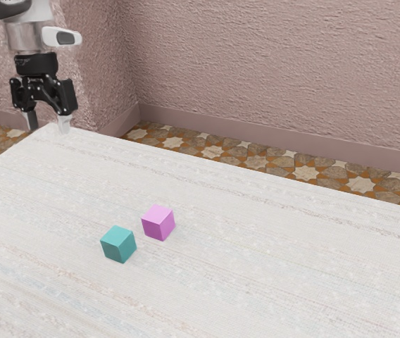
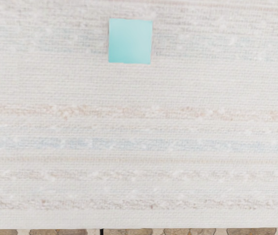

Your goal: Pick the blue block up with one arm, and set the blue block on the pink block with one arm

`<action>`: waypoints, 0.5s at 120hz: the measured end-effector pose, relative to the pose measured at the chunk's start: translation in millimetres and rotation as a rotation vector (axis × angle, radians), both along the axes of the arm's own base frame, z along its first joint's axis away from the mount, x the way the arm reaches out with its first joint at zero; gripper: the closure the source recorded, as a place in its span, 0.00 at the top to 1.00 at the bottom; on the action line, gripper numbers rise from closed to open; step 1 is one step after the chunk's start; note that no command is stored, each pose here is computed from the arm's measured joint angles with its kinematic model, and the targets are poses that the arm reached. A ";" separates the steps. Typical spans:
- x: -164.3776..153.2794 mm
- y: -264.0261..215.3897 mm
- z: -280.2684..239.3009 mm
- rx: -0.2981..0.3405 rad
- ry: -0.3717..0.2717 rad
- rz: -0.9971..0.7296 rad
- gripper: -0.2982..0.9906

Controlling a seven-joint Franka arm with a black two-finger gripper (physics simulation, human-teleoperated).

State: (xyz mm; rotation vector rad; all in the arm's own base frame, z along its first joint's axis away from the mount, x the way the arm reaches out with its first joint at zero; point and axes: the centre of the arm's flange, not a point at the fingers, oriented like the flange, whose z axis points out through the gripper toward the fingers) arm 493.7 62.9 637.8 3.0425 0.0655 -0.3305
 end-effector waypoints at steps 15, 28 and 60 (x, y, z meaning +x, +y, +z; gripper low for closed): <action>17.3 6.5 -8.2 0.015 -0.100 0.007 0.75; 8.4 -15.2 -97.3 0.006 -0.070 -0.037 0.75; -27.4 -35.8 -251.1 0.029 -0.177 -0.058 0.73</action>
